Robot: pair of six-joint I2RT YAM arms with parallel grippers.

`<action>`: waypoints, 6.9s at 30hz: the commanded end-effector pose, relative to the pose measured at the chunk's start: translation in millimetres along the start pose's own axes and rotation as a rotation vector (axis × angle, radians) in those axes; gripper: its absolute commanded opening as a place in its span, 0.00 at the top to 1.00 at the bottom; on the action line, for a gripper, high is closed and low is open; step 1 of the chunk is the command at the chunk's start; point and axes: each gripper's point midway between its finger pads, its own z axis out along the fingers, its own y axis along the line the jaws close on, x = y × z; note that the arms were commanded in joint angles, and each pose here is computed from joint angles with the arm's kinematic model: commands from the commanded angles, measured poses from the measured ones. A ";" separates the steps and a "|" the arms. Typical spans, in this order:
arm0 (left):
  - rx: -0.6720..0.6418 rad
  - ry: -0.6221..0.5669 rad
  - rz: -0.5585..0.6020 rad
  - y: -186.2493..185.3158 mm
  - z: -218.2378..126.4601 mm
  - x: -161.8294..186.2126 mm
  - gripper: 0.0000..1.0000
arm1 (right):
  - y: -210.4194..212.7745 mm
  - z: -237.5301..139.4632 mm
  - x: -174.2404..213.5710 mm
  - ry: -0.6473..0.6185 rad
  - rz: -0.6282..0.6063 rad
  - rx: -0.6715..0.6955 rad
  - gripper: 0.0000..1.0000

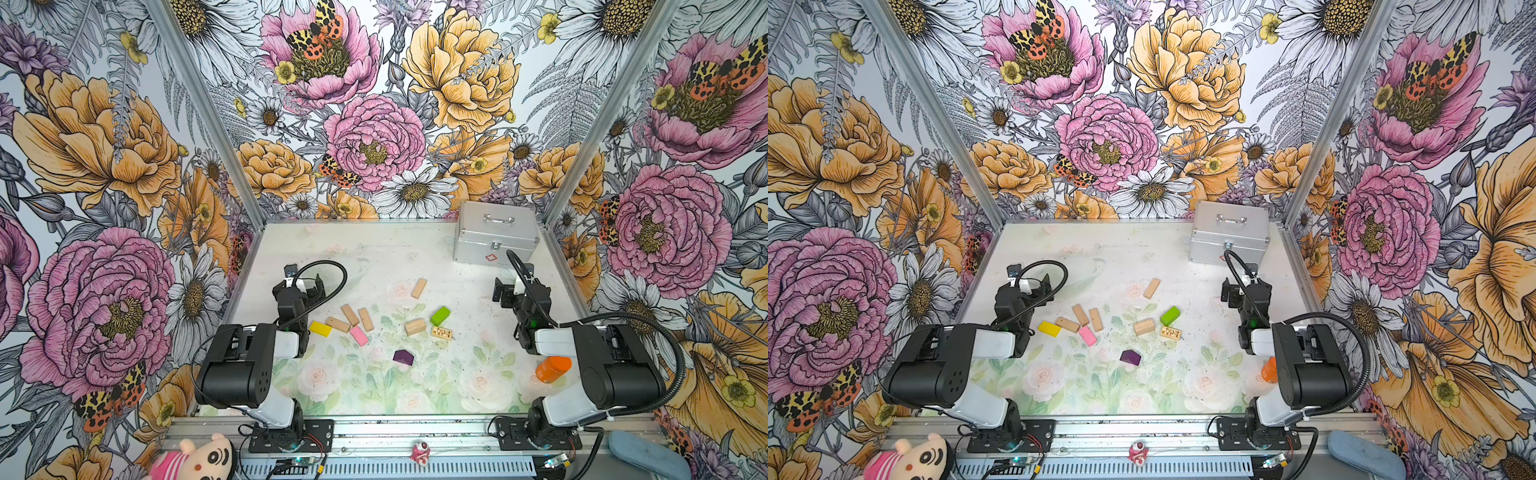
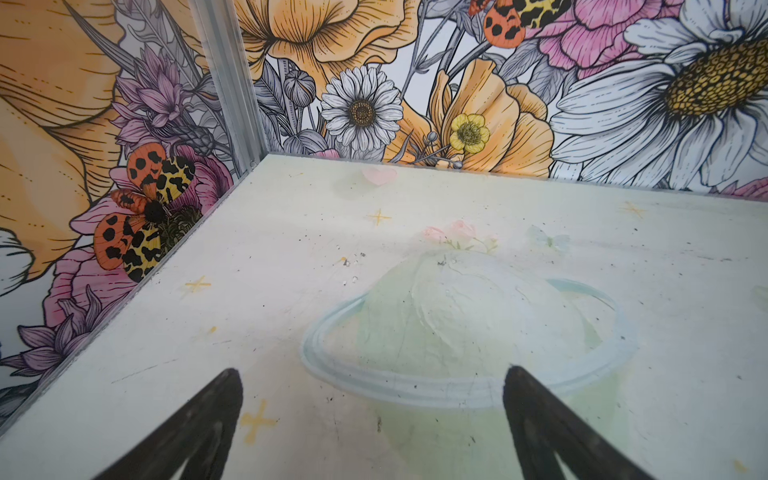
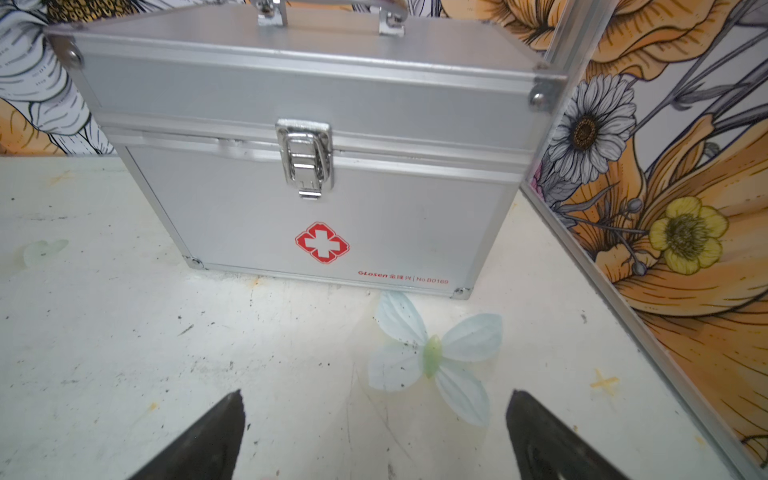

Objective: Build the wood block tower

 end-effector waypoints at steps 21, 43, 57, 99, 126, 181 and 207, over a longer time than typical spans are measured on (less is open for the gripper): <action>0.153 0.044 0.019 -129.8 -95.5 -88.4 0.01 | 62.8 -105.6 -86.8 0.185 0.307 -0.146 0.00; 0.259 0.238 -0.177 -124.2 -196.6 -16.0 0.01 | 139.2 -126.1 -24.9 0.538 0.252 -0.189 0.15; 0.287 0.332 -0.055 -148.4 -187.8 7.9 0.01 | 204.8 -90.2 24.5 0.755 0.200 -0.213 0.22; 0.328 0.333 -0.069 -154.8 -166.9 6.9 0.01 | 174.2 -60.6 78.2 0.942 0.148 0.000 0.62; 0.349 0.376 -0.215 -127.8 -195.9 25.9 0.01 | 224.2 -118.2 14.8 0.797 -0.057 -0.238 0.31; 0.331 0.314 -0.272 -108.6 -204.6 9.1 0.01 | 208.7 -75.4 78.3 0.925 -0.148 -0.139 0.40; 0.364 0.320 -0.224 -130.8 -194.8 -0.2 0.01 | 235.1 -64.9 9.8 0.846 -0.007 -0.229 0.19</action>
